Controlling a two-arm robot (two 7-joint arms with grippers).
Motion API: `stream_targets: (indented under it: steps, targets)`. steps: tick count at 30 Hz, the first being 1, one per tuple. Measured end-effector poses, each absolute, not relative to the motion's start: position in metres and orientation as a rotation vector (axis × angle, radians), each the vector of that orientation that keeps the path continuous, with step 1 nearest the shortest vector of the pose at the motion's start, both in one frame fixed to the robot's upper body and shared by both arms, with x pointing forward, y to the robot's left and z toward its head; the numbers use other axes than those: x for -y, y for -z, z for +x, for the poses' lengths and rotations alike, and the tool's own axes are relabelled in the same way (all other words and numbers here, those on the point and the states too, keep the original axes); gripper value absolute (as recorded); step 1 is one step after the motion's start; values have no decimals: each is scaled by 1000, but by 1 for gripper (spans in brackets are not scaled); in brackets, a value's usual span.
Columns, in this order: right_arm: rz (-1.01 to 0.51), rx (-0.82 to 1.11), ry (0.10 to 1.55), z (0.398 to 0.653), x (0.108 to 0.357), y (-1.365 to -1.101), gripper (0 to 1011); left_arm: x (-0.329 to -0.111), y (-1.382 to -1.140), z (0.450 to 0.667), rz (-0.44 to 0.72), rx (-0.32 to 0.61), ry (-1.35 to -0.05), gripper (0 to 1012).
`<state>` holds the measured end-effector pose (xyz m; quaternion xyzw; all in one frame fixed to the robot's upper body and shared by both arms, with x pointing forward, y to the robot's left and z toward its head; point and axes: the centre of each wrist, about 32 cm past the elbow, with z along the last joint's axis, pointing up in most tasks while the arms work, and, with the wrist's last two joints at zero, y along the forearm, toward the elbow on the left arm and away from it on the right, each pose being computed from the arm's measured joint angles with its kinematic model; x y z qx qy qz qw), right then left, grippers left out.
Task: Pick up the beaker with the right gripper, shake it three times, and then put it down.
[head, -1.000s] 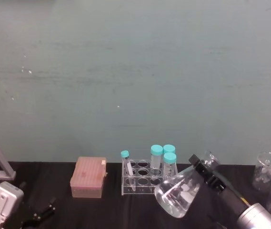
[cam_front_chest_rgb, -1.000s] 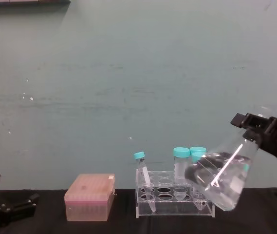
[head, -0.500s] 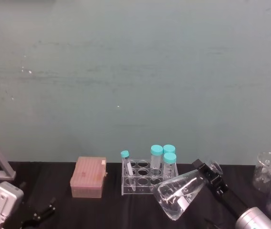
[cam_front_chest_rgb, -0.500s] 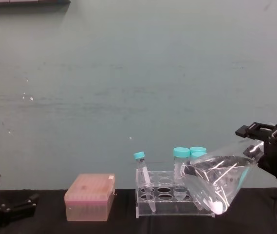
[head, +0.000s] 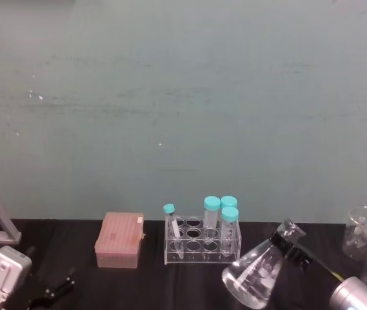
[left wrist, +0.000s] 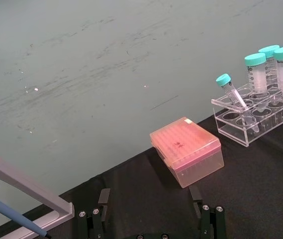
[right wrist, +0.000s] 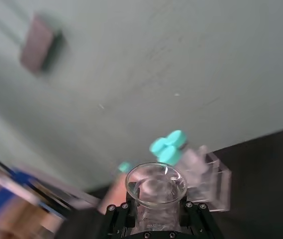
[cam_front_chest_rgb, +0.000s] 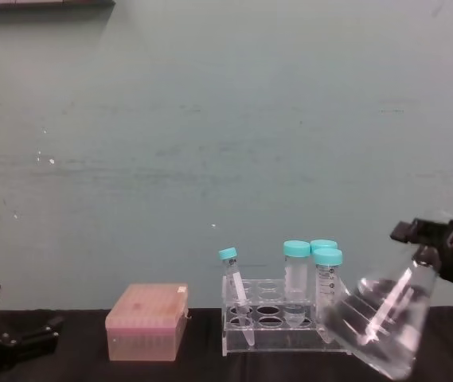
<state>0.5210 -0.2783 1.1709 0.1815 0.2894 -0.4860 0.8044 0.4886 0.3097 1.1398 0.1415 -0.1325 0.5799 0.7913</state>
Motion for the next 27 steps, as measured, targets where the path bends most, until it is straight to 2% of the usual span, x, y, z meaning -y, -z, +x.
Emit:
stream_targets:
  steps: [5,6,9,10,11,22,27]
  targets:
    - [102,-286,1097,526,292,-1182,456,-310,-1140,489,304,285,-1248,1000]
    - [14,-172,1110,526,294,-1186,456,-310,-1140,489,304,285,-1248,1000]
    - [-145,57,1134,527,296,-1194,456,-310,-1140,489,304,285,-1248,1000]
    - [-145,57,1134,527,296,-1194,456,-310,-1140,489,304,285,-1248,1000]
    - [-256,224,1143,527,297,-1198,456,-310,-1140,489,304,285,-1248,1000]
    - [-634,763,1102,521,295,-1202,456,-310,-1140,489,304,285,-1248,1000]
    - [-686,835,1098,520,295,-1202,456,-310,-1140,489,304,285,-1248,1000]
